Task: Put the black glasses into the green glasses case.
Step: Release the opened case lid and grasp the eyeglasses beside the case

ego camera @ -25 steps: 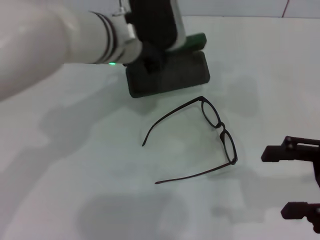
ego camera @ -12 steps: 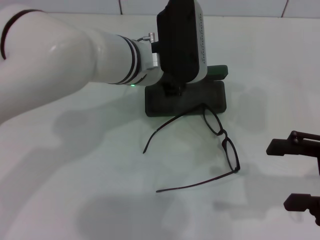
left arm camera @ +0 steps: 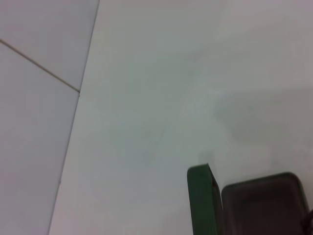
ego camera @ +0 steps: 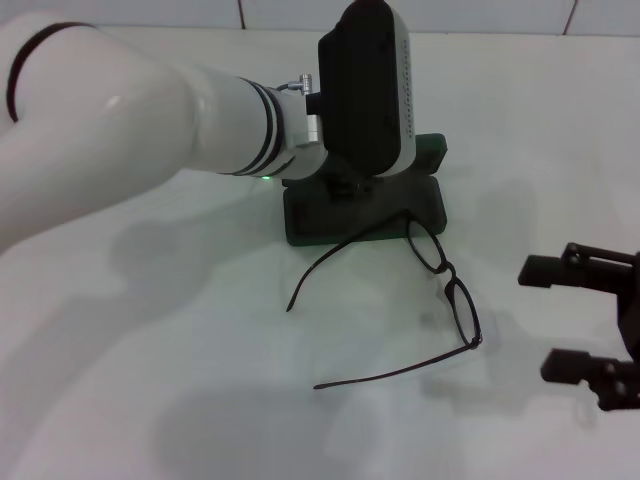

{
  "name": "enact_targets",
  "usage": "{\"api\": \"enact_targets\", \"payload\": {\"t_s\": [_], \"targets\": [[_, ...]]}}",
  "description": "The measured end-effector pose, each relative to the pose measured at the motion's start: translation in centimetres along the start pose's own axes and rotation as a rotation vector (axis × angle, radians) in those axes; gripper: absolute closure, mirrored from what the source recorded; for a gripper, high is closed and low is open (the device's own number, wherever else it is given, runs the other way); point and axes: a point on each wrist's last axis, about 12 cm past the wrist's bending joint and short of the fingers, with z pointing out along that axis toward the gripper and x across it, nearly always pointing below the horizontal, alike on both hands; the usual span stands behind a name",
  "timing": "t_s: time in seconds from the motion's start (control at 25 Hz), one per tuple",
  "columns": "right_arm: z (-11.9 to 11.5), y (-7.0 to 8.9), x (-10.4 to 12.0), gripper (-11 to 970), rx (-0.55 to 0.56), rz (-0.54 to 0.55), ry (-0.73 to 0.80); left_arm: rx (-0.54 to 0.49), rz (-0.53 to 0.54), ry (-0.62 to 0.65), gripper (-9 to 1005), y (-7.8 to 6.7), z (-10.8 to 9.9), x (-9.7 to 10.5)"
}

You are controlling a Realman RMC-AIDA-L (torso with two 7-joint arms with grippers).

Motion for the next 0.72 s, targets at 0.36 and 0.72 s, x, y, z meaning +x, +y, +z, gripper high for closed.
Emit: {"api": "enact_targets", "payload": {"t_s": [0.36,0.72], "targets": [[1.2,-5.1,-0.6,199,0.239,0.138,0.169,-0.148,-0.102,-0.164,517,1.3,-6.3,-1.3],[5.2,-9.0,-5.2,200,0.354,0.289,0.531,-0.236,-0.434,-0.559,516,1.7,-13.0,1.5]]}}
